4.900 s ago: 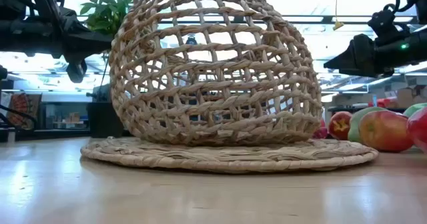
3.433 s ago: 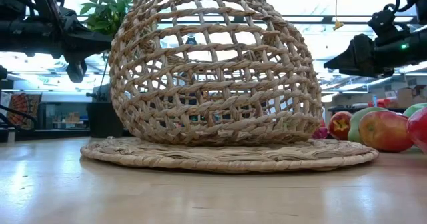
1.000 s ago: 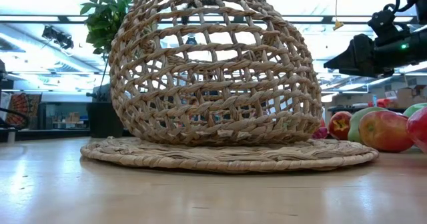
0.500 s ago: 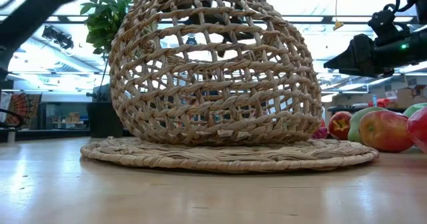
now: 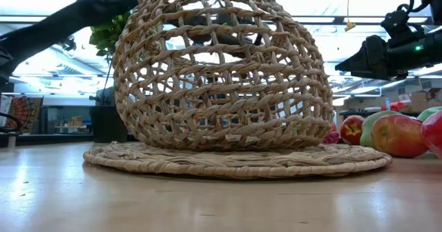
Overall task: Build produce basket
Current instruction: Put the dark red apple into the brown basket
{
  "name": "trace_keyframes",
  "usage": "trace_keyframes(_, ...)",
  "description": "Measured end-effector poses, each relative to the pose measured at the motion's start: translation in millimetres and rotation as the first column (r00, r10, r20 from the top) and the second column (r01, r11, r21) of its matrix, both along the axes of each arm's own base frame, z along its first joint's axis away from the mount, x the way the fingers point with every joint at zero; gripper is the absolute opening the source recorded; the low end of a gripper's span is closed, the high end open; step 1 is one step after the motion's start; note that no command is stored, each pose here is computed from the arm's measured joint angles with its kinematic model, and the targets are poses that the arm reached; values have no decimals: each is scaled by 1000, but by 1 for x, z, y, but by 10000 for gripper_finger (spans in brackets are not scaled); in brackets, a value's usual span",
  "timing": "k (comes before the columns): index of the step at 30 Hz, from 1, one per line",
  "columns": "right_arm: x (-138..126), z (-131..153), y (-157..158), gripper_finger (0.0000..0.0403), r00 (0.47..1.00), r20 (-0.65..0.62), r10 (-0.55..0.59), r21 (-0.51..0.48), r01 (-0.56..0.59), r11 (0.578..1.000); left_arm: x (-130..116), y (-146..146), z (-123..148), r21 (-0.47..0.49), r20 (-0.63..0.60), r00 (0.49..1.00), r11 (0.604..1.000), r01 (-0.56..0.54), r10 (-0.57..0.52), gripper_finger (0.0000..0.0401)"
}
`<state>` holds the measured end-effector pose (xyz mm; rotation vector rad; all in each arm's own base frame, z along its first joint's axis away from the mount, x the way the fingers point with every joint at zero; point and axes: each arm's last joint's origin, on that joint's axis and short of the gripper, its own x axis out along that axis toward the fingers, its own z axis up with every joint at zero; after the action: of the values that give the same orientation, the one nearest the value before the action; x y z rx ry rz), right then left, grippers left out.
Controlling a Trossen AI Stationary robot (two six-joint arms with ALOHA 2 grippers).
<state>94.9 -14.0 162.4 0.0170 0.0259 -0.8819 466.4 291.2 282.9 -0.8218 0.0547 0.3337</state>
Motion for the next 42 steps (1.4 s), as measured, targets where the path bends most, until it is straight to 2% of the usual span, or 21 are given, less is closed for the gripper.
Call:
trace_keyframes(4, 0, 0, 0, 396, 1000, 1, 0, 0, 0, 1000, 4, -1, -18, 71, -99, 995, 997, 34, -27, 36)
trace_keyframes(8, 0, 0, 0, 396, 1000, 1, 0, 0, 0, 1000, 4, -7, -35, 129, -269, 962, 988, 90, -53, 79)
trace_keyframes(13, 0, 0, 0, 396, 1000, 2, 0, 0, 0, 1000, 3, -17, -49, 212, -430, 900, 960, 183, -77, 167)
trace_keyframes(19, 0, 0, 0, 396, 1000, 1, 0, 0, 0, 1000, 9, -29, -52, 304, -507, 859, 918, 253, -69, 287)
trace_keyframes(23, 0, 0, 0, 396, 1000, 2, 0, 0, 0, 1000, 12, -33, -52, 339, -503, 862, 903, 263, -62, 341)
trace_keyframes(28, 0, 0, 0, 396, 1000, 2, 1, 0, -1, 1000, 14, -29, -61, 309, -495, 867, 922, 235, -55, 351)
trace_keyframes(33, 0, 0, 0, 396, 1000, 3, 18, 1, -18, 1000, 17, -30, -70, 297, -501, 863, 923, 245, -68, 347)
trace_keyframes(42, 1, 0, 0, 396, 1000, 3, 23, 2, -23, 1000, 28, -34, -82, 356, -484, 875, 909, 216, -19, 346)
